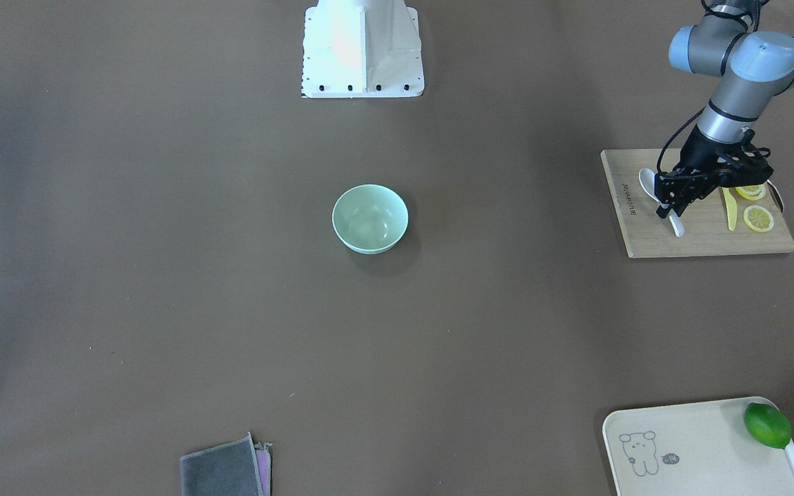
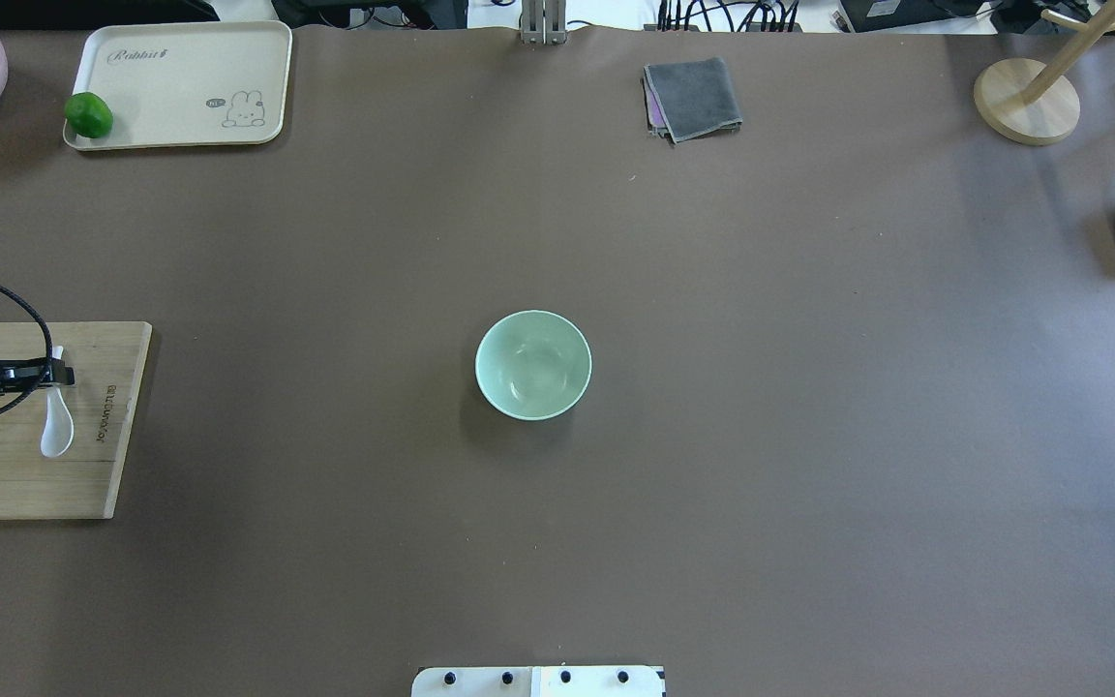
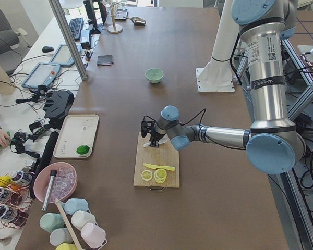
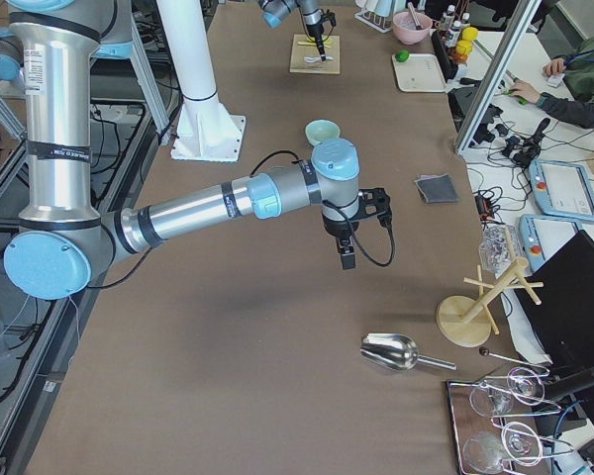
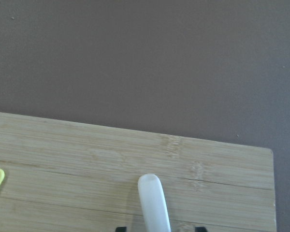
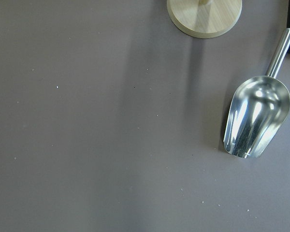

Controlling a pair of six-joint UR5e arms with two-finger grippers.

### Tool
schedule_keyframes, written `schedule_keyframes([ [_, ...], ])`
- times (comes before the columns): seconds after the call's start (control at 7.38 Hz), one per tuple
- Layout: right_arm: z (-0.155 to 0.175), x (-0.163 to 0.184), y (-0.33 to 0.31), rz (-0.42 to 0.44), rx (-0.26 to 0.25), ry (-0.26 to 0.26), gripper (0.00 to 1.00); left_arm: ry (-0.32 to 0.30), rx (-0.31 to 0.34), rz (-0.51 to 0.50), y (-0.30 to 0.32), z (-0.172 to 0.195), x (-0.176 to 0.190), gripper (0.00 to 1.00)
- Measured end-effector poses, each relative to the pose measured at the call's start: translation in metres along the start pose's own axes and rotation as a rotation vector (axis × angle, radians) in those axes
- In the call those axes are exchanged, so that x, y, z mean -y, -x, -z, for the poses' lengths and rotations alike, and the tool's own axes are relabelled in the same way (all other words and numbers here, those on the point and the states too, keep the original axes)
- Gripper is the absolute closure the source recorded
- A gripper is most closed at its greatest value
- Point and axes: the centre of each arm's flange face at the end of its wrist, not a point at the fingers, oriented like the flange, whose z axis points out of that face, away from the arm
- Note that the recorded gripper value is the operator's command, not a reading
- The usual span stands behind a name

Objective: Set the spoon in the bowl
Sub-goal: 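Lower the left gripper onto the white spoon and grasp it, then lift the white spoon with the left gripper and carry it to the bowl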

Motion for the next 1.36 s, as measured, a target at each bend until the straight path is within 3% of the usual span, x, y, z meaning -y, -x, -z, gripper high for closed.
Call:
schedule_keyframes([
  [0.41, 0.000, -0.003, -0.003, -0.005, -0.003, 0.001, 0.00, -0.018, -0.047, -0.015, -0.026, 0.010, 0.007, 1.00],
  [0.68, -0.009, -0.023, -0.018, -0.004, -0.007, -0.005, 0.00, -0.045, -0.154, 0.032, -0.093, 0.020, 0.027, 1.00],
  [1.08, -0.037, -0.047, -0.051, 0.004, -0.006, -0.026, 0.00, -0.039, -0.335, 0.191, -0.240, 0.018, 0.019, 1.00],
  [1.36, -0.042, -0.049, -0.057, 0.000, -0.011, -0.024, 0.00, -0.055, -0.358, 0.298, -0.372, 0.018, -0.022, 1.00],
])
